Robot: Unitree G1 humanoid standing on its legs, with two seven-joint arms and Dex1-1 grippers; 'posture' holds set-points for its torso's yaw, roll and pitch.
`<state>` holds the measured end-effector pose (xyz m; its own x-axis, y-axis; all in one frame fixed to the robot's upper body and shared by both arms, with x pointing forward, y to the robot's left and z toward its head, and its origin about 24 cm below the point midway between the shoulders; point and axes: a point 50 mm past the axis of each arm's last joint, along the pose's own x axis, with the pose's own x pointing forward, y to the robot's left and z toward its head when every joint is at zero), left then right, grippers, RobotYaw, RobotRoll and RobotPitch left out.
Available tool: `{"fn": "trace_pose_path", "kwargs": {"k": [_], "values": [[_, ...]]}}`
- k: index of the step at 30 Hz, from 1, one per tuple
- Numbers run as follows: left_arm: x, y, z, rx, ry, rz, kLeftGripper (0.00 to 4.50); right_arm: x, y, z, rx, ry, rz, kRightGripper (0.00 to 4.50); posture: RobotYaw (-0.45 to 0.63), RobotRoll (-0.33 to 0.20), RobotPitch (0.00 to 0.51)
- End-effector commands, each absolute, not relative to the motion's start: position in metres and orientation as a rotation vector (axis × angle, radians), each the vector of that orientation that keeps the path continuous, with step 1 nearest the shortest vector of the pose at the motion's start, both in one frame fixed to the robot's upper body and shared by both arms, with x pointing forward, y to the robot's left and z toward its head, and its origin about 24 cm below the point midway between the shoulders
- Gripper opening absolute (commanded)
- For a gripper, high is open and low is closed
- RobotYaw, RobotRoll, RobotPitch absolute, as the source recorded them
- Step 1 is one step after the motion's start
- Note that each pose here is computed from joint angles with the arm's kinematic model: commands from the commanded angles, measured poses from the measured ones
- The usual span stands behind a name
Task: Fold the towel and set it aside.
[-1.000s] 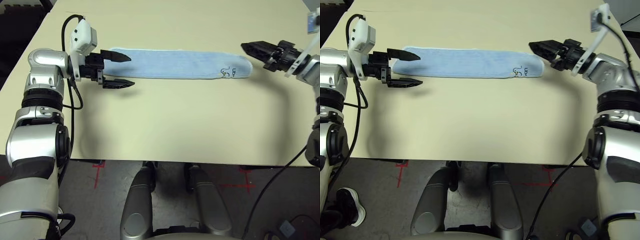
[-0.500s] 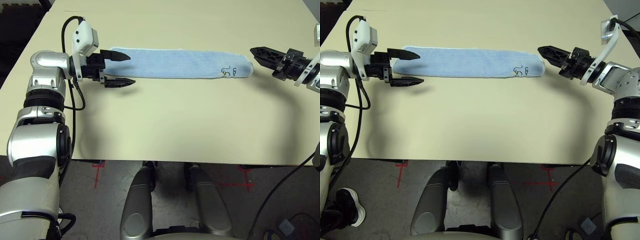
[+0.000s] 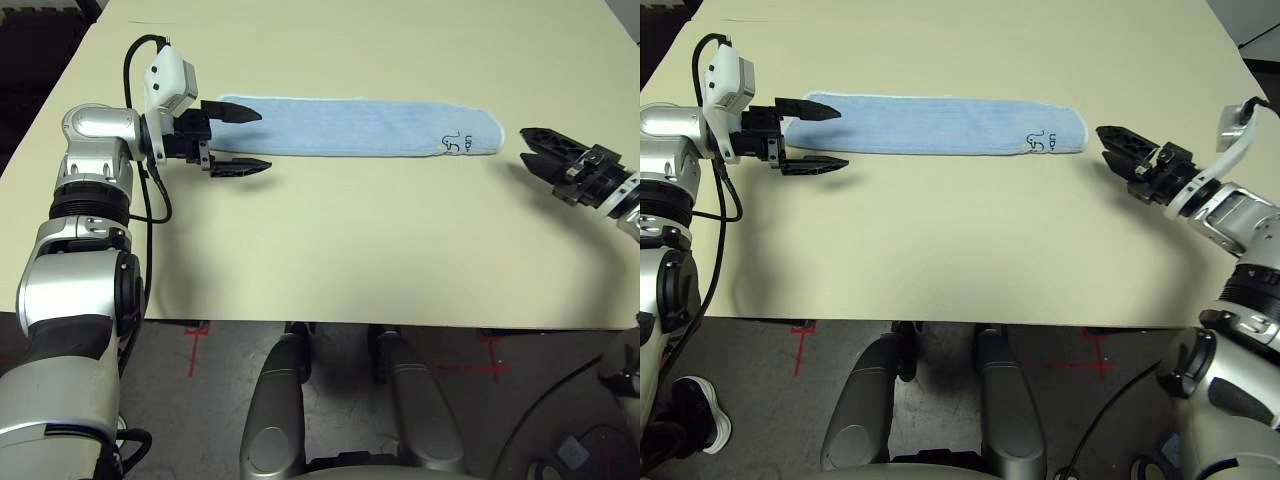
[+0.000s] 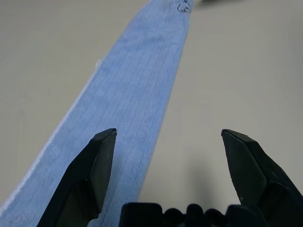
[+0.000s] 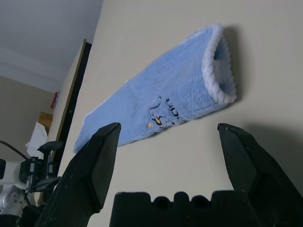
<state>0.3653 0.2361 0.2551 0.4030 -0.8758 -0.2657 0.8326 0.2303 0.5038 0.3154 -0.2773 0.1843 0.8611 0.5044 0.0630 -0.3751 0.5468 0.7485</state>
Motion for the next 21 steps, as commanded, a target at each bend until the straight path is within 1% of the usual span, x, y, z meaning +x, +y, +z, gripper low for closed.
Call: {"fn": "trace_pose_path", "kwargs": {"k": [1,6,10,17,21], "values": [[0.364,0.237,0.252,0.636,-0.084,-1.178,4.50,0.319,-0.279,0.184,0.830,0.144,0.440,4.47,0.03,0.000,0.353],[0.364,0.236,0.252,0.635,-0.090,-1.176,4.50,0.339,-0.269,0.179,0.845,0.116,0.339,4.47,0.04,0.000,0.349],[0.364,0.236,0.253,0.640,-0.091,-1.176,4.50,0.348,-0.266,0.176,0.860,0.109,0.312,4.47,0.05,0.000,0.343],[0.362,0.239,0.255,0.655,-0.078,-1.174,4.50,0.352,-0.261,0.174,0.863,0.123,0.302,4.47,0.05,0.000,0.339],[0.361,0.241,0.254,0.656,-0.064,-1.182,4.50,0.344,-0.266,0.176,0.860,0.133,0.298,4.47,0.06,0.000,0.337]]}}
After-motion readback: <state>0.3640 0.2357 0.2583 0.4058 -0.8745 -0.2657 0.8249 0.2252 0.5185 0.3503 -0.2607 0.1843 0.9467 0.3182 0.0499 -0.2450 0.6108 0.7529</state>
